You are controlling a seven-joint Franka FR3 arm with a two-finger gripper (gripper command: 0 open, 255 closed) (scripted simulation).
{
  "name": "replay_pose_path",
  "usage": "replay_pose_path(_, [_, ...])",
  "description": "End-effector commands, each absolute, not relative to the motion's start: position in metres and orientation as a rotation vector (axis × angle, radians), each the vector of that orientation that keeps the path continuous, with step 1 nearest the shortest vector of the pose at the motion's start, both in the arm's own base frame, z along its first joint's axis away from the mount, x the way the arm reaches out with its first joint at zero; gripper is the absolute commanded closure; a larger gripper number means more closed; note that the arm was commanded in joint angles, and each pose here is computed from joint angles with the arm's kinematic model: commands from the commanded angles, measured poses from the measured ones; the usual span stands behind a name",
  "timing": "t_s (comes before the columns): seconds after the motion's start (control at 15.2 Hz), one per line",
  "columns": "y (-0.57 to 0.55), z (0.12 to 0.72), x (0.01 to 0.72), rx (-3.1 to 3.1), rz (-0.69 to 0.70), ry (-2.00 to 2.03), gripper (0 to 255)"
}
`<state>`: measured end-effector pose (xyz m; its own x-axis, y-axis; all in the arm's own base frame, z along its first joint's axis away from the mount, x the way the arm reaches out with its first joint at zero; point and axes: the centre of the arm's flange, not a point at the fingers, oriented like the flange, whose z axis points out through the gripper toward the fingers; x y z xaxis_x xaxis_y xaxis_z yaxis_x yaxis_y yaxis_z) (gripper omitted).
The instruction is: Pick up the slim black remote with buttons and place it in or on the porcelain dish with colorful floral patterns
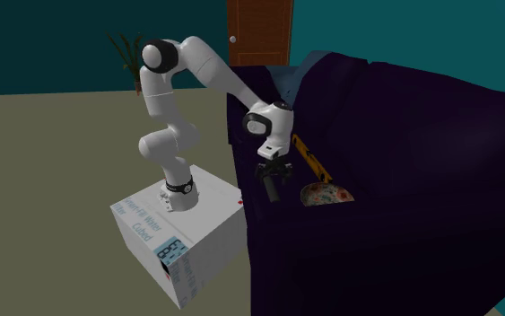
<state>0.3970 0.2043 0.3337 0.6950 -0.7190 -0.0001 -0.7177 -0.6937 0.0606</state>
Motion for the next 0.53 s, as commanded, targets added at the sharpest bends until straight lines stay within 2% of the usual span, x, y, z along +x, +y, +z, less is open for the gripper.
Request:
replay_pose_path(0.0, [0.2035, 0.3231, 0.3966, 2.84, -0.035, -1.207, 0])
replay_pose_path(0.46, [0.2031, 0.3148, 0.3962, 2.84, -0.035, -1.207, 0])
